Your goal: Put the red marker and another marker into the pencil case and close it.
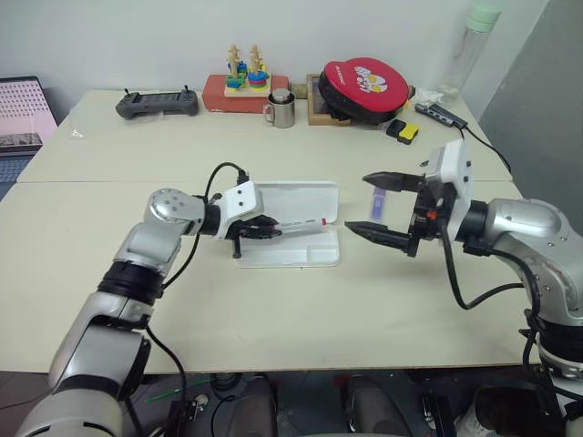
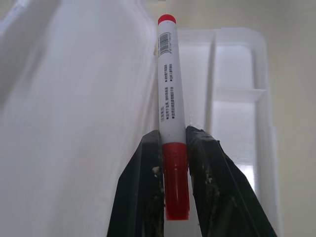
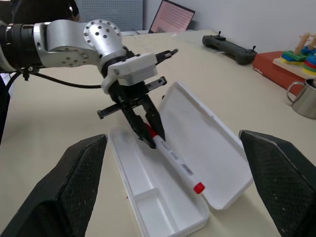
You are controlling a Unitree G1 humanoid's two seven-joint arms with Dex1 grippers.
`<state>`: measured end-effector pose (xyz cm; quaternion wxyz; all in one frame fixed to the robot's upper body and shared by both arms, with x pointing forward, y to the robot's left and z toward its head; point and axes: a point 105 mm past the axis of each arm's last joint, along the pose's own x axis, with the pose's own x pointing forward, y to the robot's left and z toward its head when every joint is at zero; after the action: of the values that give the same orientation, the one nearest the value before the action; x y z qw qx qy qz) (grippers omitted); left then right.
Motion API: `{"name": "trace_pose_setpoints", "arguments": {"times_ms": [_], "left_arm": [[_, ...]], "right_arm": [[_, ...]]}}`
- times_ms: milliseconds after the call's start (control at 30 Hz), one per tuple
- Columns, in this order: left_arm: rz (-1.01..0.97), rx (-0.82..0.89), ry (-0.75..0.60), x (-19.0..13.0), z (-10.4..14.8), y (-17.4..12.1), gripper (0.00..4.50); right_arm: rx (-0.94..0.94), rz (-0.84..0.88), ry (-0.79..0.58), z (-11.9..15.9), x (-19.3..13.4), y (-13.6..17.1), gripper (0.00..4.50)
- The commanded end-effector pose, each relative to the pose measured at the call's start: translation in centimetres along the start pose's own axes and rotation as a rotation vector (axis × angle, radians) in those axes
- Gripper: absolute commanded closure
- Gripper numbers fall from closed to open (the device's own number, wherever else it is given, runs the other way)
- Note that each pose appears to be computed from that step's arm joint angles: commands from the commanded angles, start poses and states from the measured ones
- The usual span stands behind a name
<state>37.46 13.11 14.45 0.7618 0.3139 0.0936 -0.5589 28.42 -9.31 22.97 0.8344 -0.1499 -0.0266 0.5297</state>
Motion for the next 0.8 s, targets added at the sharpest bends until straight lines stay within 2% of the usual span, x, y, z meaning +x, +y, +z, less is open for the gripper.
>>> {"name": "trace_pose_setpoints", "arguments": {"times_ms": [33, 167, 233, 533, 600, 733, 800], "left_arm": [[-0.024, 0.043, -0.029, 0.3, 1.0, 0.3, 4.08], [-0.061, 0.041, 0.002, 0.8, 0.1, -0.2, 4.08], [-0.081, 0.025, -0.002, 0.8, 0.1, -0.4, 3.38], [-0.072, 0.024, -0.02, 0.9, 0.4, -0.1, 1.66], [-0.076, 0.015, -0.078, 1.0, 1.5, -0.2, 1.34], [-0.107, -0.095, -0.363, 1.0, 6.4, -0.9, 0.51], [-0.097, -0.136, -0.436, 0.8, 7.8, -1.1, 0.07]], "right_arm": [[-0.043, -0.03, -0.009, 0.6, -0.3, 0.2, 0.0], [-0.036, -0.044, 0.003, 0.1, -0.1, 0.4, 0.0], [-0.031, -0.057, 0.002, 0.0, -0.2, 0.4, 0.0], [-0.011, -0.102, 0.019, -0.8, -0.1, -0.2, 0.0], [0.006, -0.175, 0.067, -2.0, -0.2, -1.4, 0.0], [0.093, -0.463, 0.192, -5.4, -1.2, -5.8, 0.0], [0.141, -0.567, 0.213, -6.4, -1.4, -7.1, 0.0]]}}
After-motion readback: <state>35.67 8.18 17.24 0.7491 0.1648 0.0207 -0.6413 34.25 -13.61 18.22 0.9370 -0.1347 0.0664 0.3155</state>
